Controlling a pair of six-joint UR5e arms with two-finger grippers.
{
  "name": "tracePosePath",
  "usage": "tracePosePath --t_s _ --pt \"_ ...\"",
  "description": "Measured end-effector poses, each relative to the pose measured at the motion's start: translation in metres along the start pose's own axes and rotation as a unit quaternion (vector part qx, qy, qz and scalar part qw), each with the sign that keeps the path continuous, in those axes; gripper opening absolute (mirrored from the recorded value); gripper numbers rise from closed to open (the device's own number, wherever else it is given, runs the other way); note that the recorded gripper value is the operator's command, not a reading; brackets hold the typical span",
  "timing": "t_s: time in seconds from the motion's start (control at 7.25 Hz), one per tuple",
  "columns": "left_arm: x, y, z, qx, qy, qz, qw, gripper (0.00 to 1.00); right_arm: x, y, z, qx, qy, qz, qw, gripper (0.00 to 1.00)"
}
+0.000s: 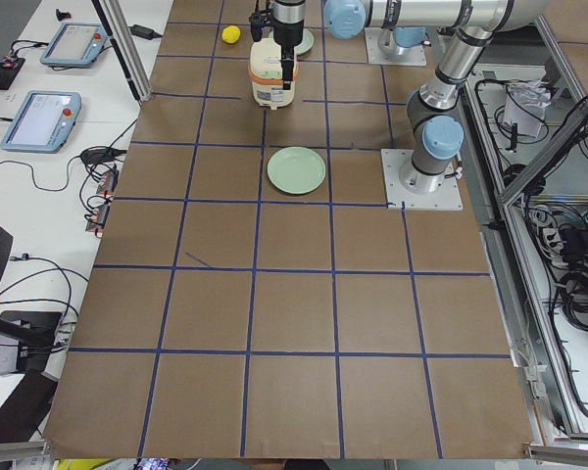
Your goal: Press rice cooker button
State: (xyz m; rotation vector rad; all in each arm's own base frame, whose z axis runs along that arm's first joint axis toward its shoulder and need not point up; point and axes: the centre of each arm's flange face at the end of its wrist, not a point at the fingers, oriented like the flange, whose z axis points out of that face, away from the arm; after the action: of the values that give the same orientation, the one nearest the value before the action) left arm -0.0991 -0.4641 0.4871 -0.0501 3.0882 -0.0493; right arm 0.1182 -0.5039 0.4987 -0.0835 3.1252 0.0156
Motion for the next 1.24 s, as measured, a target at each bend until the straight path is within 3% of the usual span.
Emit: tracePosePath --t_s 0.41,0.83,1.24 --pt "0.000 0.000 0.000 0.000 0.000 0.000 1.0000 1.00 -0.026 -0.015 0.019 -0.004 -0.043 -0.019 0.9989 0.05" --pt "0.000 0.000 0.000 0.000 0.000 0.000 1.0000 1.00 -0.091 -0.038 0.052 0.010 -0.049 -0.069 0.9964 0.05" --pt "0.000 0.000 0.000 0.000 0.000 0.000 1.0000 1.00 -0.109 -0.066 0.089 0.015 -0.077 -0.078 0.9938 0.04"
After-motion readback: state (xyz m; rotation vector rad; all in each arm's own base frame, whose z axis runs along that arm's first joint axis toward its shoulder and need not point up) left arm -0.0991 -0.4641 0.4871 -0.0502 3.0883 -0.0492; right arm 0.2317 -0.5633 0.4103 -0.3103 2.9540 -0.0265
